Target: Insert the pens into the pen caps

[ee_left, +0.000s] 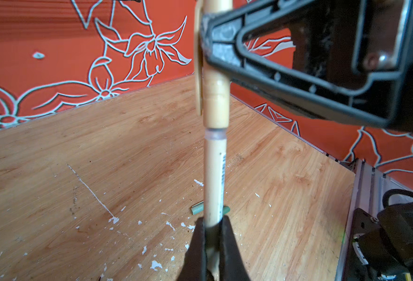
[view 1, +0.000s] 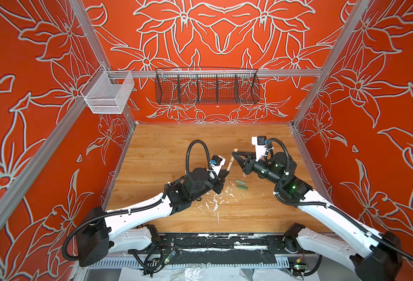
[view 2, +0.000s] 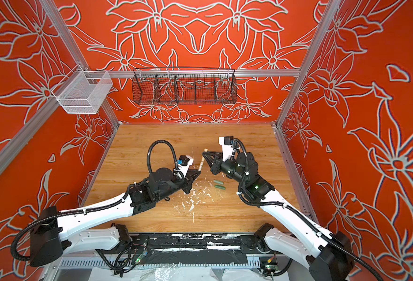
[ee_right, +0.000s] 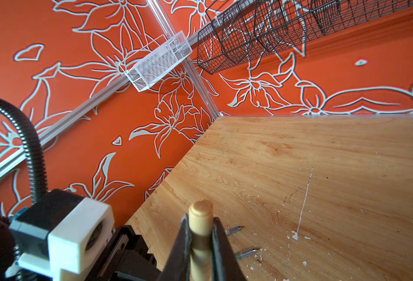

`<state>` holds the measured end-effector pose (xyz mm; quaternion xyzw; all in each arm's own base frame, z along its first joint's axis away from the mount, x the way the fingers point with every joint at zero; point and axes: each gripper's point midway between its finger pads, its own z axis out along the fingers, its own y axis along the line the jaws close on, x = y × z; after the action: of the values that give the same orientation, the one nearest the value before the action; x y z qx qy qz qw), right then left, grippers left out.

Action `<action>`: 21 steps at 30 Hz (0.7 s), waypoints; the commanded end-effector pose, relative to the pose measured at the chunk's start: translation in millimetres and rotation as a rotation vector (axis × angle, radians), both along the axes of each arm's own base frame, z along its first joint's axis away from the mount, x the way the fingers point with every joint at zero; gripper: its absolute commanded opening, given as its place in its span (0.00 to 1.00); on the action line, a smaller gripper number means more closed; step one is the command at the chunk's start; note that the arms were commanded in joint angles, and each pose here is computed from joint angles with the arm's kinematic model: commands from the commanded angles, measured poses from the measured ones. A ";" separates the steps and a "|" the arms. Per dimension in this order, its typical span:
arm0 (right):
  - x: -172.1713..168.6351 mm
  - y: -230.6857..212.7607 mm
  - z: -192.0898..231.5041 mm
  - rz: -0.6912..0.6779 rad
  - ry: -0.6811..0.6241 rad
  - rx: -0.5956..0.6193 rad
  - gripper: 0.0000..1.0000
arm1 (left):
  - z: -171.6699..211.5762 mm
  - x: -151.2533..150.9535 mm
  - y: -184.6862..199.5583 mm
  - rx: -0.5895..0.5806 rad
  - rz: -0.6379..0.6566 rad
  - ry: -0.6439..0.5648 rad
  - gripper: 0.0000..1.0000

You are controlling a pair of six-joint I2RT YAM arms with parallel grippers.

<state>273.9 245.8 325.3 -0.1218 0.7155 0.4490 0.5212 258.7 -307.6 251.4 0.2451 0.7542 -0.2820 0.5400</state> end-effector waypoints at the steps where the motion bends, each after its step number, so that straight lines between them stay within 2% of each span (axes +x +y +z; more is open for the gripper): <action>1: -6.8 -0.2 1.0 0.019 -0.025 -0.009 0.00 | 26.7 8.2 0.8 -0.043 0.042 -0.058 0.00; 3: -7.6 0.1 -0.5 0.022 -0.026 -0.018 0.00 | 27.6 9.2 1.2 -0.045 0.047 -0.058 0.00; 7: -9.7 1.8 -3.2 0.034 -0.023 -0.025 0.09 | 30.8 9.8 -0.8 -0.051 0.042 -0.062 0.00; 14: -13.5 6.5 -2.0 0.062 -0.027 -0.099 0.35 | 29.2 11.1 -7.3 -0.032 0.024 -0.049 0.00; 19: -19.6 -4.9 18.1 0.027 -0.069 -0.062 0.51 | 25.3 11.8 -7.9 -0.030 0.028 -0.040 0.00; 21: -22.4 -8.8 20.5 0.023 -0.071 -0.059 0.55 | 24.4 11.4 -7.5 -0.033 0.027 -0.039 0.00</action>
<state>258.7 243.7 318.4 -0.1581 0.7289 0.4253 0.5128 266.6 -314.7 268.3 0.2396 0.7483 -0.2792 0.5520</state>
